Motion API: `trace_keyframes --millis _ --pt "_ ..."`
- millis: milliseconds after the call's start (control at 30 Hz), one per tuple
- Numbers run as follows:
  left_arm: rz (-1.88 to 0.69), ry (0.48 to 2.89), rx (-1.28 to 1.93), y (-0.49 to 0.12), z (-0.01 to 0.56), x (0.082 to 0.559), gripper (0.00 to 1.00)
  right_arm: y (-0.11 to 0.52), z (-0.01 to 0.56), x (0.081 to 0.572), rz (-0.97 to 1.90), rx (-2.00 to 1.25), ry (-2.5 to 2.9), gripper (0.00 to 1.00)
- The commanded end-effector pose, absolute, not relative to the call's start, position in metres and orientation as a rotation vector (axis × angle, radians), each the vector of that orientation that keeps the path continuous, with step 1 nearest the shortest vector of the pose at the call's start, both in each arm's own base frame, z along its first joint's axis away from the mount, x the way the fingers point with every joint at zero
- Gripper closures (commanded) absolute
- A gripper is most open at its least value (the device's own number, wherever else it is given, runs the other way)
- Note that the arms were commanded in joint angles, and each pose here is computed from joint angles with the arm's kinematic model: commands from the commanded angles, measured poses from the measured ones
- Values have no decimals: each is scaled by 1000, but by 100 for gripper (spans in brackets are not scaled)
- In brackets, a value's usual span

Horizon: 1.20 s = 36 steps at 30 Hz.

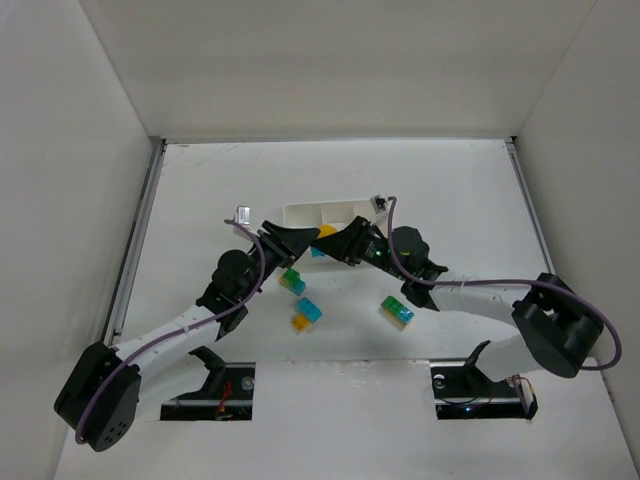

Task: Sort the legos into containers by color

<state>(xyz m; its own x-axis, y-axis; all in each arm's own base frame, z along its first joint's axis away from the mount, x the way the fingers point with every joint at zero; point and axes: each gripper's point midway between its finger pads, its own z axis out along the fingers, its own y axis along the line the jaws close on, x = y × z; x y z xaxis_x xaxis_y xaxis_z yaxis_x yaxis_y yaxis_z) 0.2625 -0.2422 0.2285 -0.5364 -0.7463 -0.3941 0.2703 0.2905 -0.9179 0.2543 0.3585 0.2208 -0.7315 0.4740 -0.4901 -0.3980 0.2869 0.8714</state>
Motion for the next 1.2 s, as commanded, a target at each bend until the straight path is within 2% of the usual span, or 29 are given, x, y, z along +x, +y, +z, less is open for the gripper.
trace_keyframes --millis 0,333,433,567,667,1167 --pt "-1499 1538 -415 -241 260 255 58 360 256 254 1679 85 1682 73" --pt "-1523 1490 -424 -236 270 255 66 366 256 252 1833 137 1666 73" --pt "-1513 1508 -431 -237 263 257 63 367 263 248 1879 125 1640 73" --pt "-1499 1504 -447 -230 261 258 52 364 261 249 1869 131 1643 73" --pt "-1502 1497 -442 -227 265 256 48 359 253 253 1847 156 1658 73" --pt "-1449 1623 -373 -243 240 263 47 348 261 253 1853 148 1625 73"
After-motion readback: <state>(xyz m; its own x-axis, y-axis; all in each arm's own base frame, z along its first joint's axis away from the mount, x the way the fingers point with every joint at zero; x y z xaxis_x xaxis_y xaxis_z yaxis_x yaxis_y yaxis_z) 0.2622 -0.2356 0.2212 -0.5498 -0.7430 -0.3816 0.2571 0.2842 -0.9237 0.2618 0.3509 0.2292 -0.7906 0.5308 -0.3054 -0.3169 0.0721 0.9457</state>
